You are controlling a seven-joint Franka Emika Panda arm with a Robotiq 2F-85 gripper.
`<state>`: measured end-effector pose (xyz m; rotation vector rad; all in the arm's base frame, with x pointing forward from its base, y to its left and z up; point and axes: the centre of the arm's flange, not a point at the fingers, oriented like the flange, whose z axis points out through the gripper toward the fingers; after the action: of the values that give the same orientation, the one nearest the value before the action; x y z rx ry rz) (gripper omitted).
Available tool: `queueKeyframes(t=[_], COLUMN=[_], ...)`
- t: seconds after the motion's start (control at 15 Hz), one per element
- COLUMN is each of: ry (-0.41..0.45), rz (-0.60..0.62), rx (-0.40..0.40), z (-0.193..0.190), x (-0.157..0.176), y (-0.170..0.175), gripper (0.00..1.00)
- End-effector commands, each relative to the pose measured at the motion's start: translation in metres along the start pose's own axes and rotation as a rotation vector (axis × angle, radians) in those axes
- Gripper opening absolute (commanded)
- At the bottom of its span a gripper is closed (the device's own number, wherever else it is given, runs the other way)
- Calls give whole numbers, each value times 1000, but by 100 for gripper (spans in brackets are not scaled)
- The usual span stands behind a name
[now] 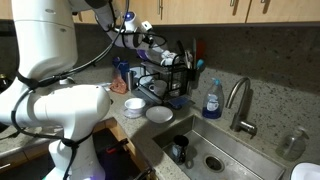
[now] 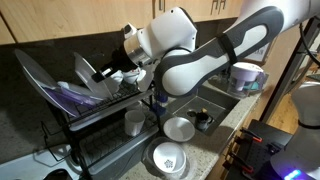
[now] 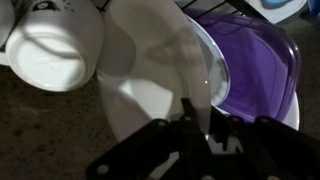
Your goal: Put the white bowl on the dish rack on the counter
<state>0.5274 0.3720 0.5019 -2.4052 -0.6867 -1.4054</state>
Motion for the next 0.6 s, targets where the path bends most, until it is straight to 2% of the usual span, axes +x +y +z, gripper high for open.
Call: queueKeyframes(t=[0.0, 0.53], ry=[73, 99], rz=[-5, -23], rx=[0, -5], z=[-20, -23], x=[12, 22], y=[-15, -21], gripper=[4, 4])
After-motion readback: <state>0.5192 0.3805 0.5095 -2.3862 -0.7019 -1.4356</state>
